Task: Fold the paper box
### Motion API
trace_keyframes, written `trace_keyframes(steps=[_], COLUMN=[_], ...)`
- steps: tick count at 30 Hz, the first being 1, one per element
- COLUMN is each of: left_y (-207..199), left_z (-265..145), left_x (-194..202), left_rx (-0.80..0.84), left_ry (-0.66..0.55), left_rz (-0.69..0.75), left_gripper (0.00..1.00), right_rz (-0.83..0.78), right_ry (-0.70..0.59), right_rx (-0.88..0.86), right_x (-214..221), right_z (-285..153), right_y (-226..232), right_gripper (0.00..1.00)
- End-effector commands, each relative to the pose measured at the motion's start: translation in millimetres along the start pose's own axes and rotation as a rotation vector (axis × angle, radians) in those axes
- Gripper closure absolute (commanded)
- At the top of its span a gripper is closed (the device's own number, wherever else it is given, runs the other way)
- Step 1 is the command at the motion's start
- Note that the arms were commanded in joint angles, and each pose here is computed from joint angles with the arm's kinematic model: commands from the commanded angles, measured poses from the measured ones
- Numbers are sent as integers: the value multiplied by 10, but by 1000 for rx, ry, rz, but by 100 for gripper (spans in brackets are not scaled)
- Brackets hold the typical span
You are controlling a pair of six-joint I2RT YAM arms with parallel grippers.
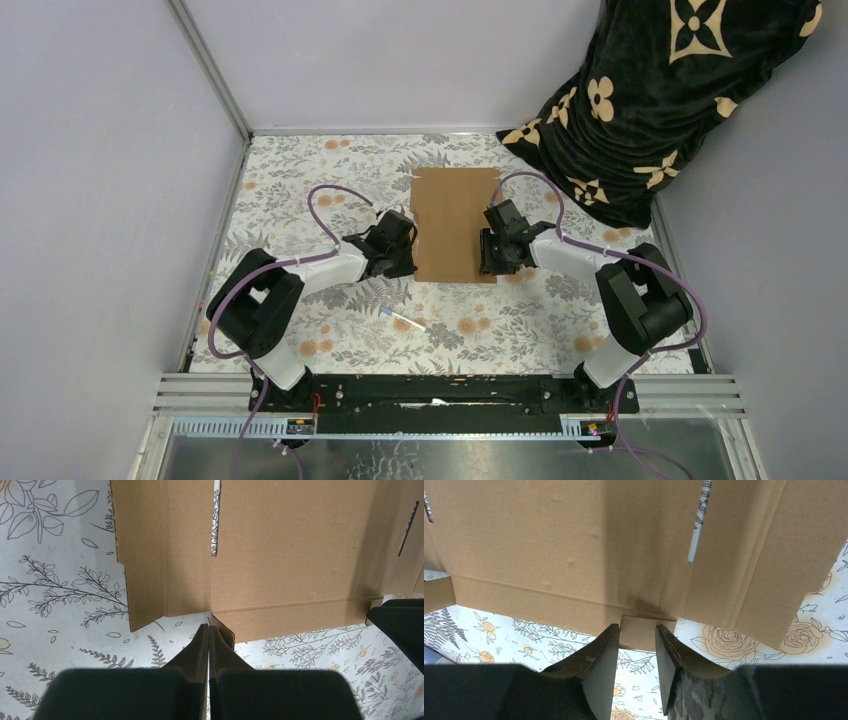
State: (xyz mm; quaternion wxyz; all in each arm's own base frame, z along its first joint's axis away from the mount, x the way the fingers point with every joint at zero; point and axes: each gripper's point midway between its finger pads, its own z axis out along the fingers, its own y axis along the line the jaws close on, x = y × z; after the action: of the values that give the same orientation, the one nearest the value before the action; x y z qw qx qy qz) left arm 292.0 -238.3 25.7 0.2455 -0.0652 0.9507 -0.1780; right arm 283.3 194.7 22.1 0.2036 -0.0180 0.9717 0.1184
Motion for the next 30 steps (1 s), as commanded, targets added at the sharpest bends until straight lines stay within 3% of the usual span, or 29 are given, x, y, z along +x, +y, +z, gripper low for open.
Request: trace_keyframes(steps=[1,16,30], left_y=[-140,-221,-302], left_z=[6,-7,-5], left_x=[-91,-127,-146], left_rx=[33,55,74], left_ry=[-19,-21,-19], left_rz=[-3,-3,-9], left_gripper=[100,100,79], right_rz=[-20,-60,-74], right_ry=[-25,35,58], right_rx=[30,109,112], right_x=[-100,153,215], right_z=[-16,222,326], right_y=[72,-15,27], right_gripper=[59,60,60])
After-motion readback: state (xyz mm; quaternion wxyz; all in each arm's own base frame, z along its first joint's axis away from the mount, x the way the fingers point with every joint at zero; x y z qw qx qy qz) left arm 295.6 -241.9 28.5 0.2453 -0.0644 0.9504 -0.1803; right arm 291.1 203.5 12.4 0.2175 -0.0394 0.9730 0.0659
